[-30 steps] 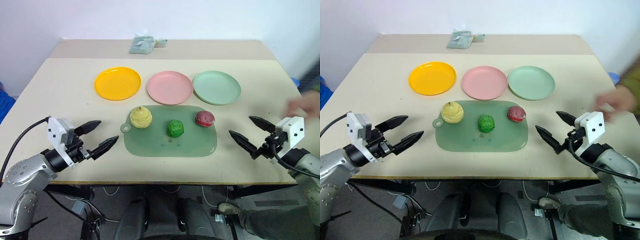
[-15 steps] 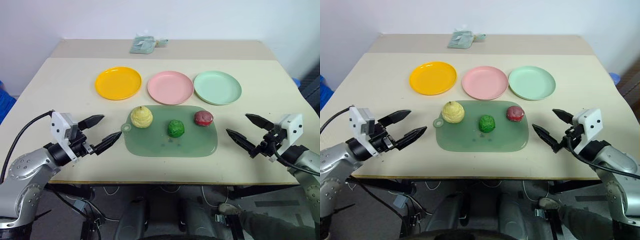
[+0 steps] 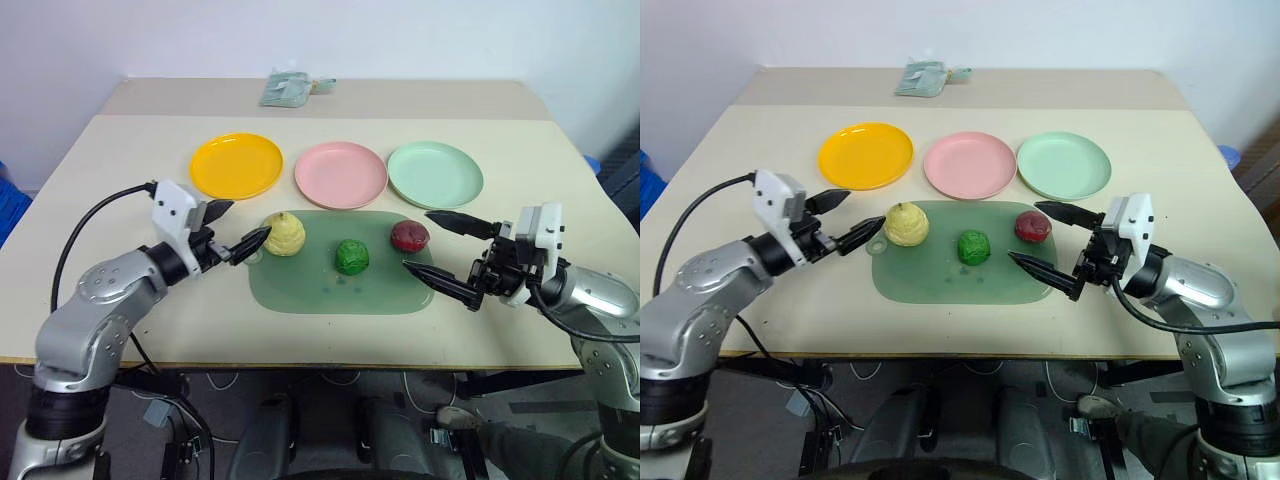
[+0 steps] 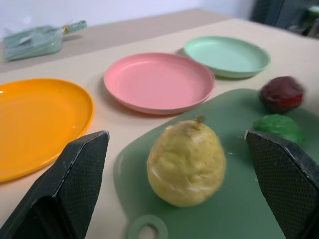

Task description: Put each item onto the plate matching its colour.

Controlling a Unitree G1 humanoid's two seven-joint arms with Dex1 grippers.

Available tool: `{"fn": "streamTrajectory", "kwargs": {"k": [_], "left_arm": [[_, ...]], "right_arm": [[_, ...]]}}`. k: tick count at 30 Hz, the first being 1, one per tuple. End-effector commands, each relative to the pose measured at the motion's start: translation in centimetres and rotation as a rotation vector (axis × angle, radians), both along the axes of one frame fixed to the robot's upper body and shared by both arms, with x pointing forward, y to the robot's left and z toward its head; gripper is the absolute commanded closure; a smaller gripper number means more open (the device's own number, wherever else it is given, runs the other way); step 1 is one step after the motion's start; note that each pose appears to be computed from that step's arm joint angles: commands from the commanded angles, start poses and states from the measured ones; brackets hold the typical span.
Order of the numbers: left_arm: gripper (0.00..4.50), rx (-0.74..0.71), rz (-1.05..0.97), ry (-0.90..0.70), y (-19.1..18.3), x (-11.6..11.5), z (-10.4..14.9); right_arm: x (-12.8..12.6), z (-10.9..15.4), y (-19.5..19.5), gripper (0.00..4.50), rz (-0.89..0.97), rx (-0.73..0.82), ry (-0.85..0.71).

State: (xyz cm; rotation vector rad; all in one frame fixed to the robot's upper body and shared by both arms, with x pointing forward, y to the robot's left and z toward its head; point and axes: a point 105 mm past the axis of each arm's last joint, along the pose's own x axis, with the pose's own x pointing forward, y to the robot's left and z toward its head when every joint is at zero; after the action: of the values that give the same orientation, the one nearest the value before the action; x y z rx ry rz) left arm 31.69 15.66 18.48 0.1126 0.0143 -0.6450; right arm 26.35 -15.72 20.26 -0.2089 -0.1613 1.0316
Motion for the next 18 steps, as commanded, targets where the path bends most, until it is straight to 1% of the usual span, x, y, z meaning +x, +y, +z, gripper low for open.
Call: {"fn": "streamTrajectory", "kwargs": {"k": [1, 4, 9, 13, 17, 18], "left_arm": [[0.0, 0.019, 0.049, 0.002, -0.8, 1.4, -0.2], [0.0, 0.011, 0.051, 0.046, -2.4, 2.5, -1.2], [0.0, 0.015, 0.026, 0.109, -4.2, 3.2, -2.9], [0.0, 0.055, 0.027, 0.131, -4.2, 3.5, -3.8], [0.0, 0.07, 0.03, 0.137, -3.9, 3.7, -4.0], [0.26, 0.07, 0.031, 0.141, -3.9, 3.8, -4.1]], "right_arm": [[-0.1, 0.8, 0.4, 0.07, 0.031, -0.011, -0.037], [-0.7, 0.4, 1.1, 0.07, 0.071, -0.022, -0.019], [-1.6, -0.3, 1.4, 0.07, 0.114, -0.063, -0.023], [-1.7, -0.2, 1.7, 0.07, 0.118, -0.068, -0.039], [-1.7, 0.1, 2.3, 0.07, 0.116, -0.06, -0.054], [-1.8, 0.1, 2.5, 0.02, 0.115, -0.059, -0.058]]}}
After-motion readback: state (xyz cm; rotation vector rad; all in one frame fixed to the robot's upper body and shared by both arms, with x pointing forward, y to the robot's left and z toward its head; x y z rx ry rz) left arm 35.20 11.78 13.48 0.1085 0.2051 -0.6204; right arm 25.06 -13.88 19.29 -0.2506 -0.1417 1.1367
